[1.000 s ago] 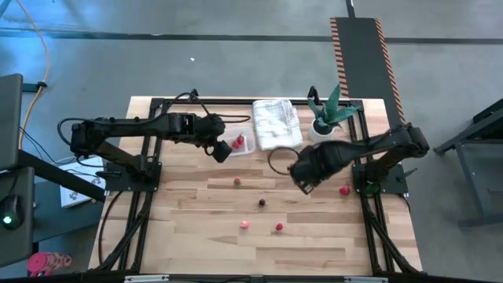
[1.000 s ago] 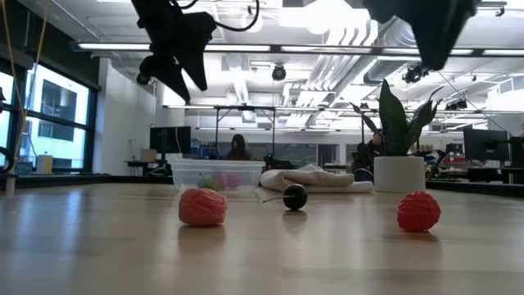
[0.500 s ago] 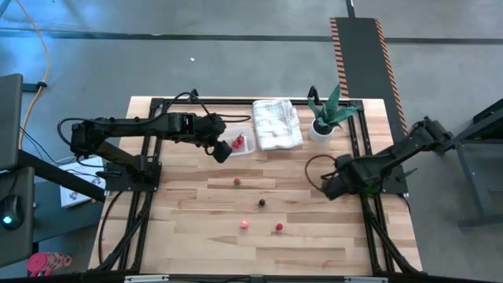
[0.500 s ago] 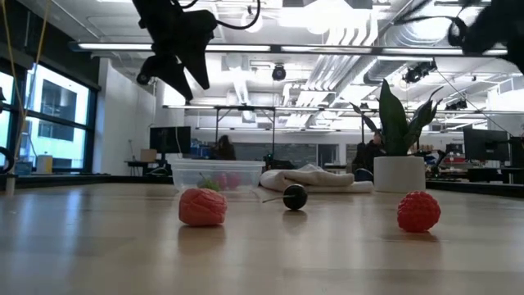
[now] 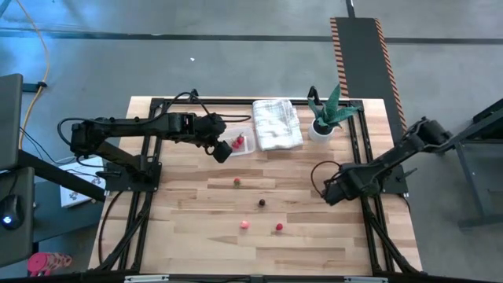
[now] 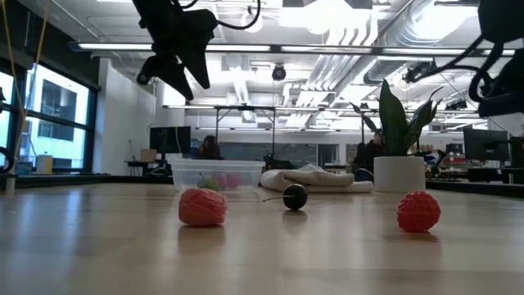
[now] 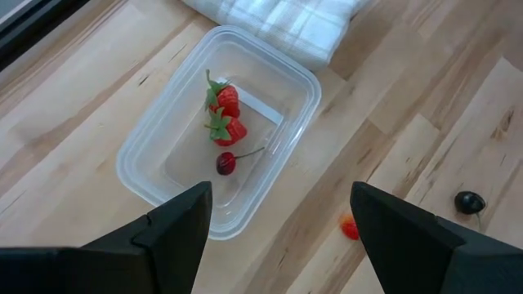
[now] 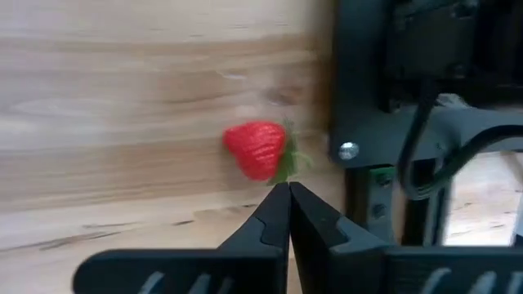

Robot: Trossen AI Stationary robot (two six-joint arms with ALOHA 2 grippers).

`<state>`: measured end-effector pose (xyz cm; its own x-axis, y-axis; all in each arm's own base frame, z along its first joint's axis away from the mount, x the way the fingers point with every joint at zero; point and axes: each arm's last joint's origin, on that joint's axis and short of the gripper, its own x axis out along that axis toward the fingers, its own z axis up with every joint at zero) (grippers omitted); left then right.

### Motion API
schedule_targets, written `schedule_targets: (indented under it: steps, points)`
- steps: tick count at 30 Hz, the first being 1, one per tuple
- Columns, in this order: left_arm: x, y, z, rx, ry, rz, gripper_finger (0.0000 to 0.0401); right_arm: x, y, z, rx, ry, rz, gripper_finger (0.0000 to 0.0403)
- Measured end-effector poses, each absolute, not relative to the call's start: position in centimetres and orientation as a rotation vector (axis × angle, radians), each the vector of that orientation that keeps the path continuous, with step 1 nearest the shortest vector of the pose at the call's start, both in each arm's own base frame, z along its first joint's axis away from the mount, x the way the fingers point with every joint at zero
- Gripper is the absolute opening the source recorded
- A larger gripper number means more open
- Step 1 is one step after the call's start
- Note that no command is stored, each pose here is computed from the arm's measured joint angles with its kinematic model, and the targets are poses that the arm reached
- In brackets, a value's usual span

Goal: Pick and placing Produce into tupperware
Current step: Put the red strawberry into the transparent bin

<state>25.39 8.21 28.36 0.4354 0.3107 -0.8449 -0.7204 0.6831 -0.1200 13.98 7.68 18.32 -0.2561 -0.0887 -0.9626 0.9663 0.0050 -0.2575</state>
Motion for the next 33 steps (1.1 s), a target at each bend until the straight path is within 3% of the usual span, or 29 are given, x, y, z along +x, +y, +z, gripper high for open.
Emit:
schedule_targets:
  steps: [15, 23, 27, 33]
  points:
    - [25.4, 8.2, 28.4, -0.505, 0.916, 0.664, 0.0282, 15.6, 8.5, 14.5, 0.977, 1.439, -1.615, 0.0000]
    - [25.4, 8.2, 28.4, -0.493, 0.921, 0.655, 0.0282, 18.1, 8.3, 13.1, 1.070, 1.265, -1.464, 0.0000]
    - [25.4, 8.1, 28.3, -0.498, 0.925, 0.643, 0.0282, 18.8, 8.2, 14.7, 1.009, 1.212, -1.500, 0.0000]
    - [25.4, 8.1, 28.3, -0.490, 0.929, 0.635, 0.0282, 17.6, 7.8, 18.6, 0.751, 1.330, -1.721, 0.0000]
